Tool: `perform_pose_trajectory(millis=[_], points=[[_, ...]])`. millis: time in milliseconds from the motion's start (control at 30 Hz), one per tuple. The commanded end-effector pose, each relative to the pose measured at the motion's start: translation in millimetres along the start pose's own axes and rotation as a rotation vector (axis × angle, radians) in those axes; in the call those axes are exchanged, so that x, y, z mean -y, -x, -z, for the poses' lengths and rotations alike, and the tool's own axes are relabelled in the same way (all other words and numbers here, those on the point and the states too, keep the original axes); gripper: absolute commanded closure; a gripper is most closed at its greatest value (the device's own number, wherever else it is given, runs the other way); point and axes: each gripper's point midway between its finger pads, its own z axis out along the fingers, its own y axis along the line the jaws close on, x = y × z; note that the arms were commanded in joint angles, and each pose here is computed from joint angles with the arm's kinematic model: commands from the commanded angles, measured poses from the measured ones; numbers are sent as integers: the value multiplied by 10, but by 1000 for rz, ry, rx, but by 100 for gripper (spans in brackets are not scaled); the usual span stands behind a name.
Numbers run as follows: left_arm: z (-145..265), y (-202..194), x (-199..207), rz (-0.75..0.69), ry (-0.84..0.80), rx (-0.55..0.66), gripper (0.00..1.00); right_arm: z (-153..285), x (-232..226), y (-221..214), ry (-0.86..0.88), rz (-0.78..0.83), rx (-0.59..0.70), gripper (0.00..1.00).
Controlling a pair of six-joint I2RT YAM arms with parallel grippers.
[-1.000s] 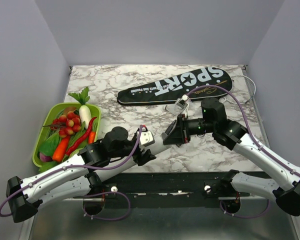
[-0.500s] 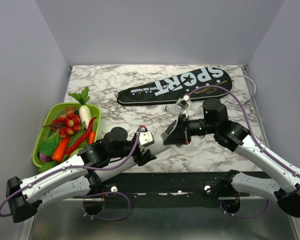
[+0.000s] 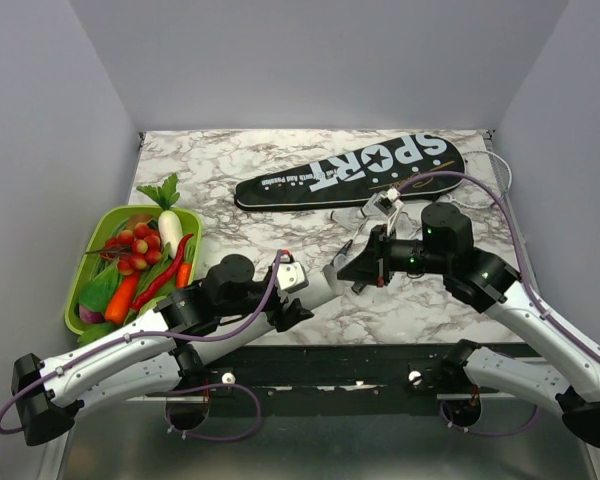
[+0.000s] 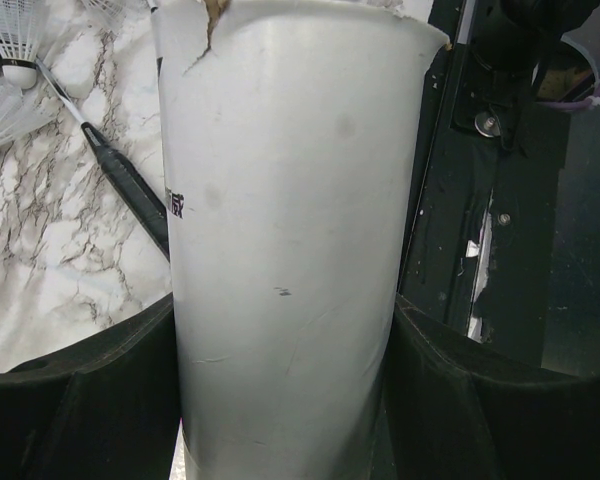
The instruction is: Pack up the badminton gear
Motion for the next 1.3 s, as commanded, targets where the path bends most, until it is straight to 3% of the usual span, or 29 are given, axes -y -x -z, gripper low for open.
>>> perform_pose_trajectory(millis=[0, 200, 400, 600, 833, 867, 900, 1000, 1267], points=[[6, -14, 63, 34, -21, 5, 100, 162, 416, 251, -285, 9, 122, 99], [25, 9, 65, 35, -17, 12, 100, 564, 1540, 320, -800, -170, 256, 99], [57, 67, 46, 34, -2, 31, 100, 1038, 2555, -35, -1111, -427, 339, 99], [59, 54, 30, 47, 12, 22, 100, 1335, 3141, -436, -1297, -619, 367, 99], [94, 94, 31, 46, 17, 38, 100, 1351, 3444, -796, -1368, -737, 312, 99], [102, 104, 35, 44, 16, 42, 100, 1346, 3463, -791, -1368, -741, 316, 96], [106, 104, 36, 44, 16, 44, 100, 1336, 3486, -801, -1371, -746, 310, 75], [113, 106, 33, 45, 19, 47, 100, 1358, 3505, -746, -1386, -732, 309, 42], [83, 85, 39, 46, 11, 35, 100, 1292, 3190, -54, -1224, -648, 433, 37]])
